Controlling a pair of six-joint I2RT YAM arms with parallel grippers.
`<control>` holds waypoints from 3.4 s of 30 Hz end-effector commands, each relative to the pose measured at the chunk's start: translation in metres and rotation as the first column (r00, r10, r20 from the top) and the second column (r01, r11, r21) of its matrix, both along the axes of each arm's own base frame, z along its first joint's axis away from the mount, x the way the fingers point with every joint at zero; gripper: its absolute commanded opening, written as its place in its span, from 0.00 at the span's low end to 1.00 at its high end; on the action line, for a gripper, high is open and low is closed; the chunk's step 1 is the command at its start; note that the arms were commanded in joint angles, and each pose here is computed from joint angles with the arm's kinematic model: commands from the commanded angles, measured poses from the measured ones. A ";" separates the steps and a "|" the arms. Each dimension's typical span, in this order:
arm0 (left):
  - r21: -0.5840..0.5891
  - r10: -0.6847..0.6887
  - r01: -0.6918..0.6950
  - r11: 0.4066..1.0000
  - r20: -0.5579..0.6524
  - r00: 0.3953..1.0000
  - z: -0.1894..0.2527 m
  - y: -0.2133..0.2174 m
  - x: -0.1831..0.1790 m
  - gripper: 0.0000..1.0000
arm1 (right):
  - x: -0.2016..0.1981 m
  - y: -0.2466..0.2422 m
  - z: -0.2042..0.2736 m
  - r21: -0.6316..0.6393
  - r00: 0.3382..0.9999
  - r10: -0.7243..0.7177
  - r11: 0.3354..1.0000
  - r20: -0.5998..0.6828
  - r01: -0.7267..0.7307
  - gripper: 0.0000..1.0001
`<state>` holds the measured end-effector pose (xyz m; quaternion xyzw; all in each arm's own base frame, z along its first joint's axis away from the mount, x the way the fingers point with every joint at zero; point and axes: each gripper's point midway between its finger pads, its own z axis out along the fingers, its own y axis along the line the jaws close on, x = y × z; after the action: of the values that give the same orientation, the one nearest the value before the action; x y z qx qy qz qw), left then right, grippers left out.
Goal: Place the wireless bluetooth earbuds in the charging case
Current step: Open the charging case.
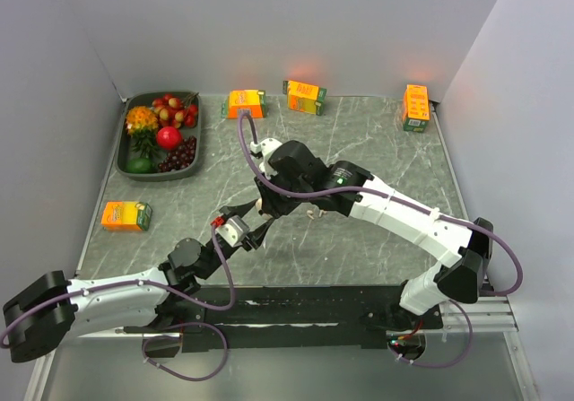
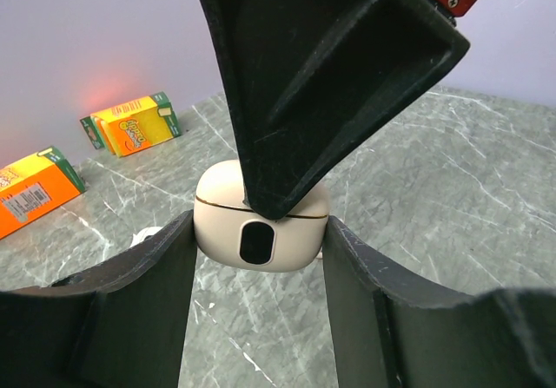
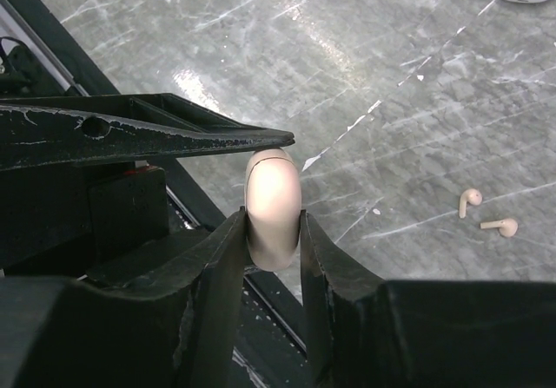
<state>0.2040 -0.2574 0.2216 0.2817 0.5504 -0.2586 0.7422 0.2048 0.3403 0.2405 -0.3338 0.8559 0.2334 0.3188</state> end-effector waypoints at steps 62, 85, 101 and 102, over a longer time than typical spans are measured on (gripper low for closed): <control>-0.201 -0.014 0.030 0.979 0.078 0.997 0.064 0.013 -0.013 0.01 | 0.002 -0.034 0.056 0.506 0.977 0.092 0.862 -0.194 0.019 0.33; -0.180 -0.016 0.027 0.983 0.063 0.998 0.059 0.010 -0.011 0.01 | 0.009 -0.039 0.066 0.454 0.992 0.029 0.891 -0.120 0.028 0.72; -0.174 -0.059 0.069 0.982 0.065 0.996 0.064 -0.003 -0.013 0.01 | 0.022 -0.021 0.046 0.366 0.992 0.007 0.930 -0.127 0.041 0.66; -0.179 -0.059 0.070 0.981 0.067 0.996 0.066 -0.002 -0.013 0.01 | 0.022 -0.020 0.045 0.365 0.992 0.008 0.930 -0.129 0.040 0.65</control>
<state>0.1949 -0.2571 0.2564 0.2559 0.5223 -0.2960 0.7577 0.2215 0.3171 0.2777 -0.2412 0.8222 0.4129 0.3087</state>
